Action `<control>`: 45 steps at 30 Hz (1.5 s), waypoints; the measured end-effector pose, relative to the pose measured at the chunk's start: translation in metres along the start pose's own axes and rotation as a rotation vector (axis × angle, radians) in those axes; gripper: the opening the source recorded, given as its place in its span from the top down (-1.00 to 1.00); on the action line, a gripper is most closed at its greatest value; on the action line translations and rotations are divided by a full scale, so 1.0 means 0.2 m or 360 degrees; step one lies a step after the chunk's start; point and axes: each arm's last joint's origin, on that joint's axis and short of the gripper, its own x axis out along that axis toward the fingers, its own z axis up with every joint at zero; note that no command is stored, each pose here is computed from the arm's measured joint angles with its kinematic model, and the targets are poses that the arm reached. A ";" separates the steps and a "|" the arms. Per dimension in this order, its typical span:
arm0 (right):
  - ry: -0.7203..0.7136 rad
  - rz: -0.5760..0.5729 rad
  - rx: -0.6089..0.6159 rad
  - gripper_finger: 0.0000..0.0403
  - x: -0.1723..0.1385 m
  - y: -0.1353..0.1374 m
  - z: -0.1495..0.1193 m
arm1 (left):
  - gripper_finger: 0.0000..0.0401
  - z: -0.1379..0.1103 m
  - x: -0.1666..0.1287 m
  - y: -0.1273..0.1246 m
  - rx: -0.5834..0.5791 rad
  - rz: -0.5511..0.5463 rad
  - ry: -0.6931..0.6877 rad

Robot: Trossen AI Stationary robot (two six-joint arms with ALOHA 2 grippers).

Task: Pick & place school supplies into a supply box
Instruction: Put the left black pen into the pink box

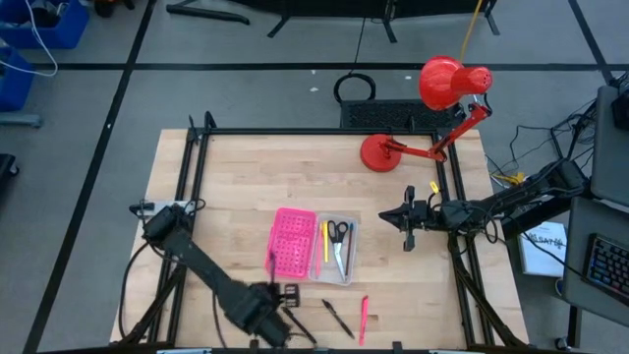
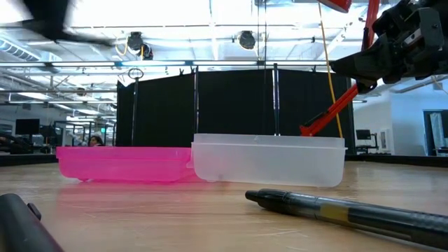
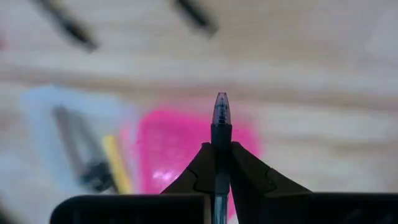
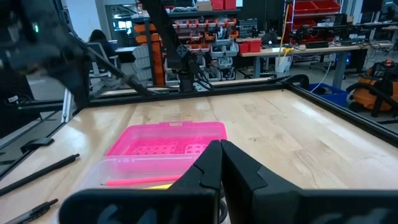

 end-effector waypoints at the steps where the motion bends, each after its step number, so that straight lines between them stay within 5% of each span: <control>1: 0.0000 0.0000 -0.0009 1.00 0.00 0.00 0.00 | 0.86 -0.03 -0.02 0.04 0.0034 0.0042 0.0008; 8: 0.0005 -0.0001 -0.0030 1.00 0.00 0.00 0.00 | 0.86 -0.19 -0.03 0.25 0.0309 0.0277 0.0027; 23: 0.0101 -0.0010 0.0010 1.00 0.00 0.00 -0.03 | 0.86 -0.51 0.16 0.53 0.0385 0.0441 -0.0327; 37: 0.0136 -0.0014 0.0000 1.00 0.00 0.00 -0.04 | 0.86 -0.66 0.60 0.47 0.0373 0.0369 -0.0397; 45: 0.0134 -0.0018 0.0000 1.00 0.00 0.00 -0.04 | 0.86 -0.67 0.66 0.45 0.0365 0.0381 -0.0474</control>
